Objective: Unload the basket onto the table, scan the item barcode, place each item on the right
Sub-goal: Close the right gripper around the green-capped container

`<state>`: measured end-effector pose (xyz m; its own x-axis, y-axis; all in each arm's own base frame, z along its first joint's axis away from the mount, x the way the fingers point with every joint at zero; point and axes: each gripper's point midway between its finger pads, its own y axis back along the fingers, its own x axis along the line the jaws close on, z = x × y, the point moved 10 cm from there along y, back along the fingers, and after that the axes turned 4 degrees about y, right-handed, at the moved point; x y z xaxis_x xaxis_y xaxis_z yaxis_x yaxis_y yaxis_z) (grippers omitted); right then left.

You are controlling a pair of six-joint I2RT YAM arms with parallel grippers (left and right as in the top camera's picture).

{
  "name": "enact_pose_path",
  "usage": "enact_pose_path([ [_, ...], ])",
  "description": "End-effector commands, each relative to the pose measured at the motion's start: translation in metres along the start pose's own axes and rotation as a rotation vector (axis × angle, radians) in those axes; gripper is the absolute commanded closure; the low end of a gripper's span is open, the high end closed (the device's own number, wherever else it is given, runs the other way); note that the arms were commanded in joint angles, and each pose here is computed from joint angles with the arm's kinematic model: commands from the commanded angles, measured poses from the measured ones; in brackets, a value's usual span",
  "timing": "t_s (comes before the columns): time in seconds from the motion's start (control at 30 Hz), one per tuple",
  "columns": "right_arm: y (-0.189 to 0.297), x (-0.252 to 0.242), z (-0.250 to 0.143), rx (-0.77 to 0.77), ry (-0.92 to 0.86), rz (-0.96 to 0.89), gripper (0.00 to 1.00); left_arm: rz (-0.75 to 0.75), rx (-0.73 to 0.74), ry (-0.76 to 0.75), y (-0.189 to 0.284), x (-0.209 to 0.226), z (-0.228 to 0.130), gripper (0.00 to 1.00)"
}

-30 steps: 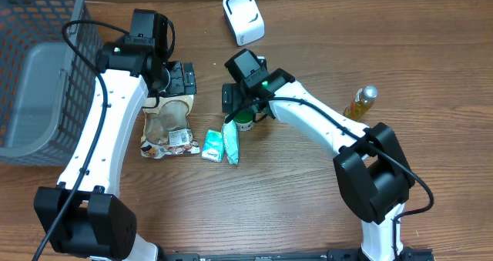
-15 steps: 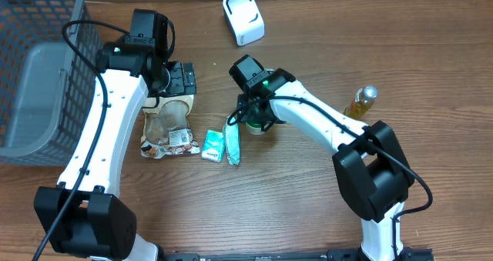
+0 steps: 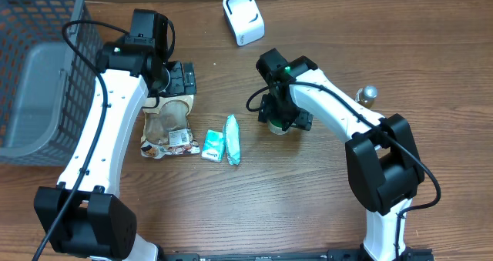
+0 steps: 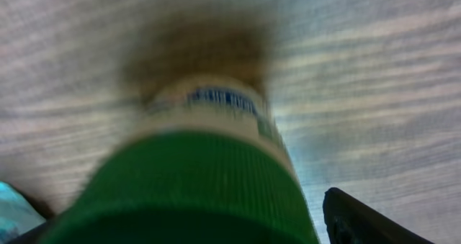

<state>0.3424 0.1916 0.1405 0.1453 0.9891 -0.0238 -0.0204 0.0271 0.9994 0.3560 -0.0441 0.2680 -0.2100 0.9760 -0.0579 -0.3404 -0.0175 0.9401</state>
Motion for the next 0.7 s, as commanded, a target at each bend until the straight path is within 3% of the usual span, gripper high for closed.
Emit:
enact_pose_path([
  [0.0,-0.003,0.003,-0.005,0.047,0.123,0.026,0.1,-0.008,-0.012,-0.014,0.003,0.0,0.003,0.0],
  [0.13,0.004,0.006,-0.002,0.027,0.385,0.049,0.07,-0.008,-0.012,-0.014,0.003,0.0,0.003,0.0],
  [0.27,0.005,0.004,0.004,-0.007,0.501,0.031,0.03,-0.008,-0.011,-0.014,0.003,0.0,0.003,0.0],
  [0.67,0.006,0.008,0.023,-0.154,0.574,-0.009,0.01,-0.008,-0.012,-0.014,0.003,0.0,0.003,0.0],
])
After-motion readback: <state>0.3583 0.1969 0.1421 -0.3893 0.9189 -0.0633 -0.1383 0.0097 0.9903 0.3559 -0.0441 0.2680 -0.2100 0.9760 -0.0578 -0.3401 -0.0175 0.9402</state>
